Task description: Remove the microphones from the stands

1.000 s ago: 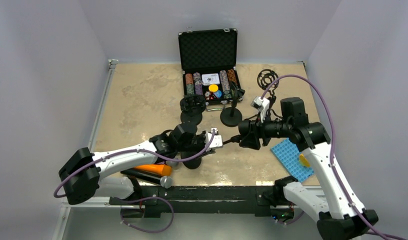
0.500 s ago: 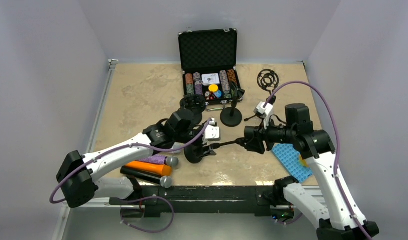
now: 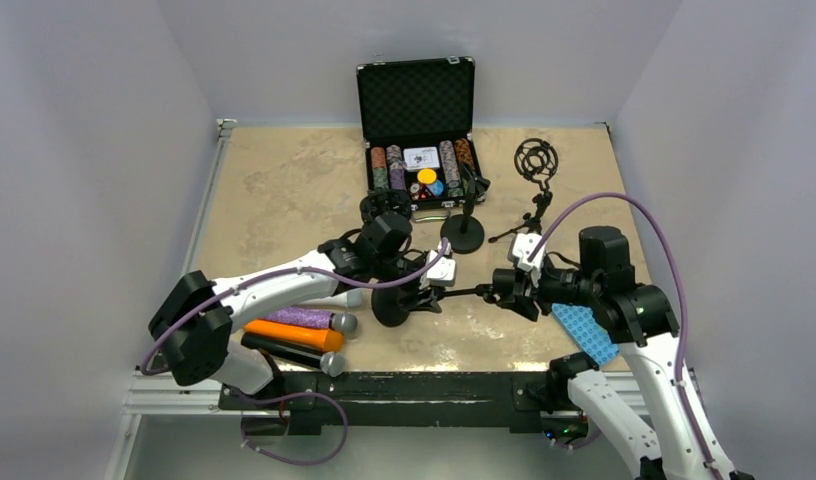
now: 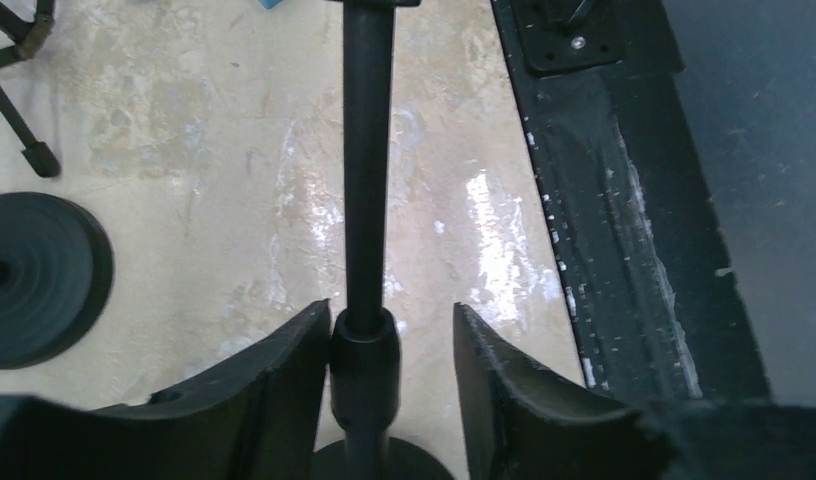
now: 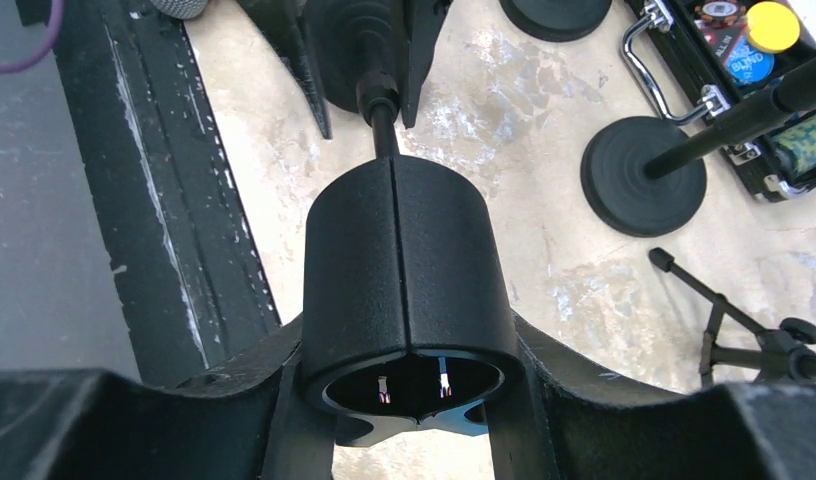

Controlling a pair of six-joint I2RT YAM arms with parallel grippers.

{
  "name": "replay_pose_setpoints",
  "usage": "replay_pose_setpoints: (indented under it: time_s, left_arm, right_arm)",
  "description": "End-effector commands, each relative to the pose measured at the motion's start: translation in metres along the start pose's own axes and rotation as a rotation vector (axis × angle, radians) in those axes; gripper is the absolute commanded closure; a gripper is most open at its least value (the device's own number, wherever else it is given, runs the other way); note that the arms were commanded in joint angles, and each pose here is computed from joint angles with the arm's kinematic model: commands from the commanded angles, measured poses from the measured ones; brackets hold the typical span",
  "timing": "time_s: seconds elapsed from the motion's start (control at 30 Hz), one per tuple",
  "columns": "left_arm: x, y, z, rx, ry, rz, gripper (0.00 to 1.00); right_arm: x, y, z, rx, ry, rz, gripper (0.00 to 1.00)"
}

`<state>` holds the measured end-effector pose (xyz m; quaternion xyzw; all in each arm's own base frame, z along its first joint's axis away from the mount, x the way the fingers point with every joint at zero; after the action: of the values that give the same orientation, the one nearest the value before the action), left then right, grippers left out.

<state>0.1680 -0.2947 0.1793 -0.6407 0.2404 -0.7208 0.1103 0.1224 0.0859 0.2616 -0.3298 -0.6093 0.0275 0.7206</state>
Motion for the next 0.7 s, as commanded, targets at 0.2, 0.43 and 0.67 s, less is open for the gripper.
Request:
replay_pose_setpoints:
  time_s: [0.2,0.43,0.67]
  left_arm:
    - [0.008,0.005,0.018,0.267,0.141,-0.054,1.00]
    - [0.001,0.000,0.019,0.559,0.109,0.069,0.98]
    - [0.014,-0.022,-0.009,0.331,0.034,-0.016,0.33]
  right_arm:
    - [0.018,0.000,-0.014,-0.160,0.320,-0.029,1.00]
    - [0.024,0.012,-0.008,-0.045,0.785,0.104,1.00]
    - [0.031,0.006,-0.028,-0.097,0.446,0.075,1.00]
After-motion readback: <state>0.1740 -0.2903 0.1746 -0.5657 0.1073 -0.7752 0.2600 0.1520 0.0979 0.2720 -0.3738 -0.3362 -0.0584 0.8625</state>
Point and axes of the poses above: each gripper's point midway between its finger pads, its own y axis out along the fingers, its own z axis along the line the jaws close on, x = y × z, the point moved 7 cm from there along -y, back along the fingers, and after that the axes turned 6 degrees about y, right-handed, at the moved point
